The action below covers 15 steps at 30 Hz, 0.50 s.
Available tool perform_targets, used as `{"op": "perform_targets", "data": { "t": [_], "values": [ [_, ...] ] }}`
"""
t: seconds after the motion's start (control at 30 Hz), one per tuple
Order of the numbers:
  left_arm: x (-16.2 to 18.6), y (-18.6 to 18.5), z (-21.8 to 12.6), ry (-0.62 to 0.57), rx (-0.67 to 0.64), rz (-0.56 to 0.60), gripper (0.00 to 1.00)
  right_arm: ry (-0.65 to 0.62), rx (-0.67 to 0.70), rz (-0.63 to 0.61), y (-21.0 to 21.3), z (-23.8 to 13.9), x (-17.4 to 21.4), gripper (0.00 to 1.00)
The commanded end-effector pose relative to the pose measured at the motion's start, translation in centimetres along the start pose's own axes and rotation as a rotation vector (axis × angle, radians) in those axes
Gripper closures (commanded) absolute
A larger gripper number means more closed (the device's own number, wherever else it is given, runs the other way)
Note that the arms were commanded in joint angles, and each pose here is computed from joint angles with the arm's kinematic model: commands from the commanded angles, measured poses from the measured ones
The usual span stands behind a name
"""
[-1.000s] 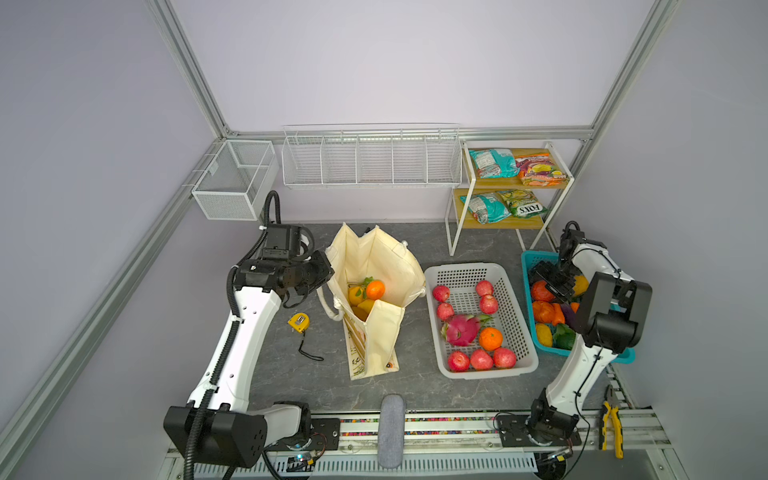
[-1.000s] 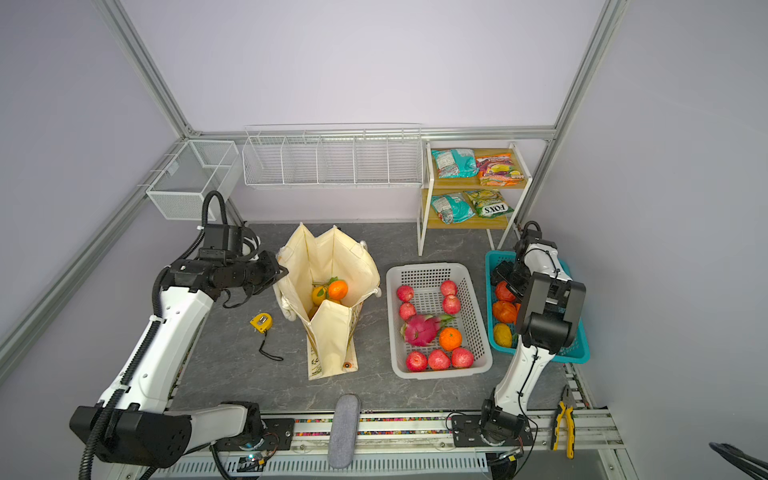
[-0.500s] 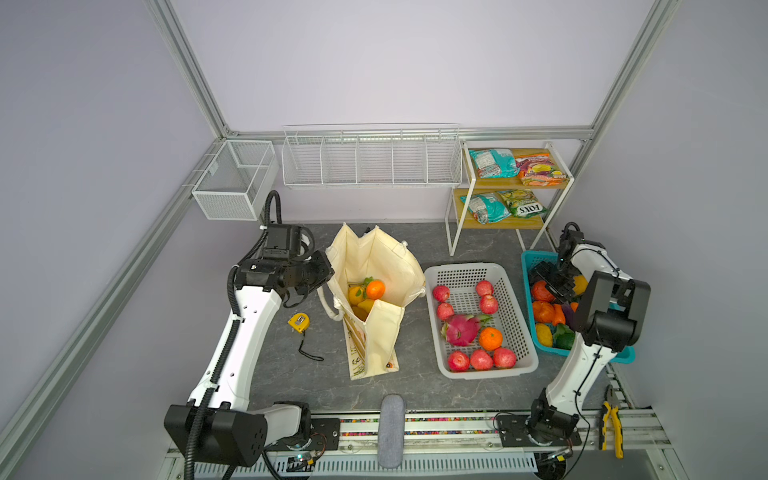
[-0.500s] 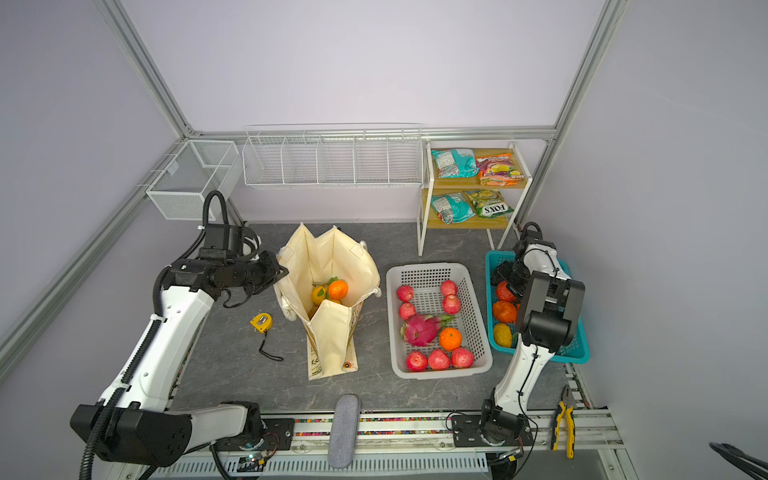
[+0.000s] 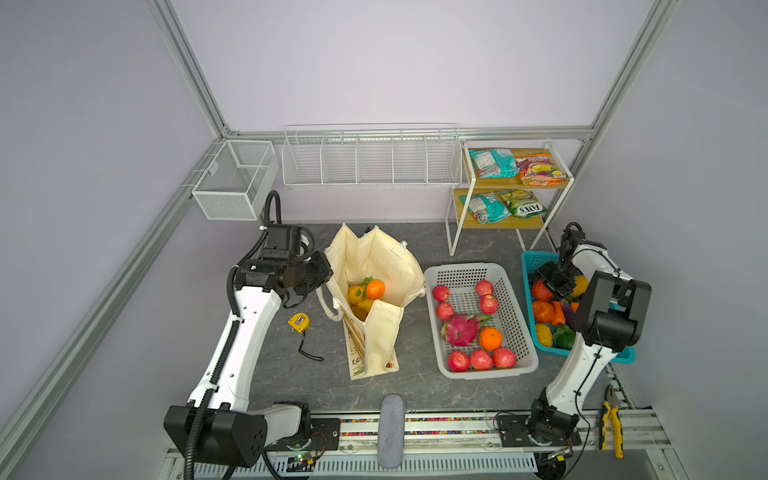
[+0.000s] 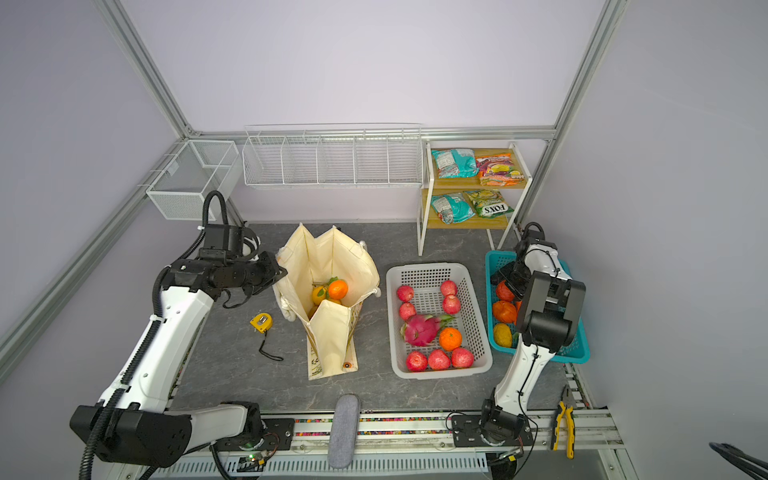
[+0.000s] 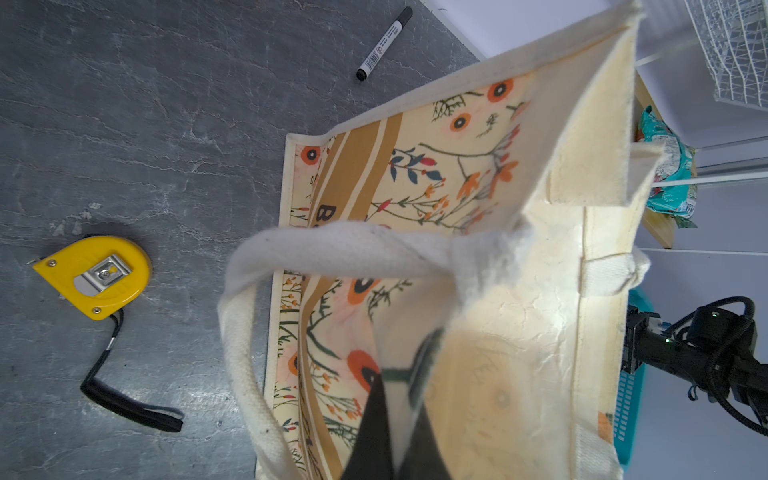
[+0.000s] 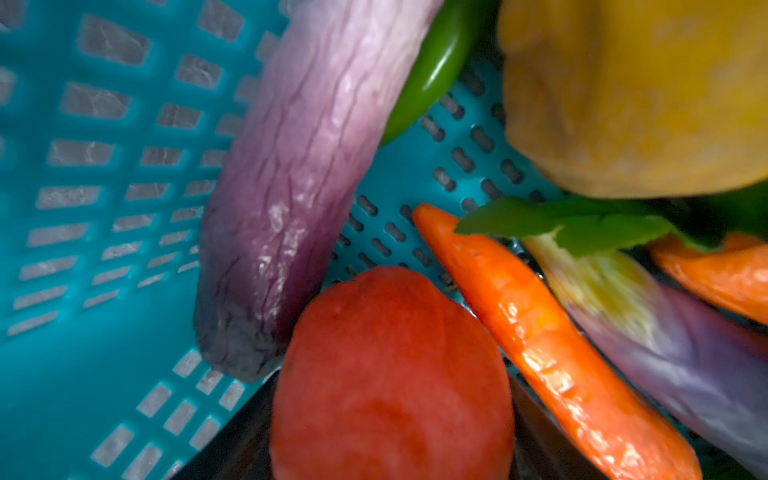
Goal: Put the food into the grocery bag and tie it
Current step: 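Lower the right gripper into the teal basket and grasp the red tomato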
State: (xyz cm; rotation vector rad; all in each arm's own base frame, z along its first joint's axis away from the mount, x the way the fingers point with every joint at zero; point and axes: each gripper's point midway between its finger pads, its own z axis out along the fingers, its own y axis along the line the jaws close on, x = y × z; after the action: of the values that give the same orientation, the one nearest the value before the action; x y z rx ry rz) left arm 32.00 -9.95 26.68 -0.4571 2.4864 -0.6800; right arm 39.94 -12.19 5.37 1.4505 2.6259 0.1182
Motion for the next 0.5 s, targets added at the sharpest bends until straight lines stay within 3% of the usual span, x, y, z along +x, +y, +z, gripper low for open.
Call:
{"op": "perform_targets", "data": {
  "t": [0.0,0.47],
  "values": [
    [-0.2,0.0,-1.1,-0.020,-0.006,0.016,1.00,-0.016,-0.012,0.015,-0.2,-1.0,-0.1,0.33],
    [-0.5,-0.5,-0.9,-0.018,0.007,0.026,1.00,-0.073,-0.092,-0.001,0.0,-6.0,0.9,0.33]
  ]
}}
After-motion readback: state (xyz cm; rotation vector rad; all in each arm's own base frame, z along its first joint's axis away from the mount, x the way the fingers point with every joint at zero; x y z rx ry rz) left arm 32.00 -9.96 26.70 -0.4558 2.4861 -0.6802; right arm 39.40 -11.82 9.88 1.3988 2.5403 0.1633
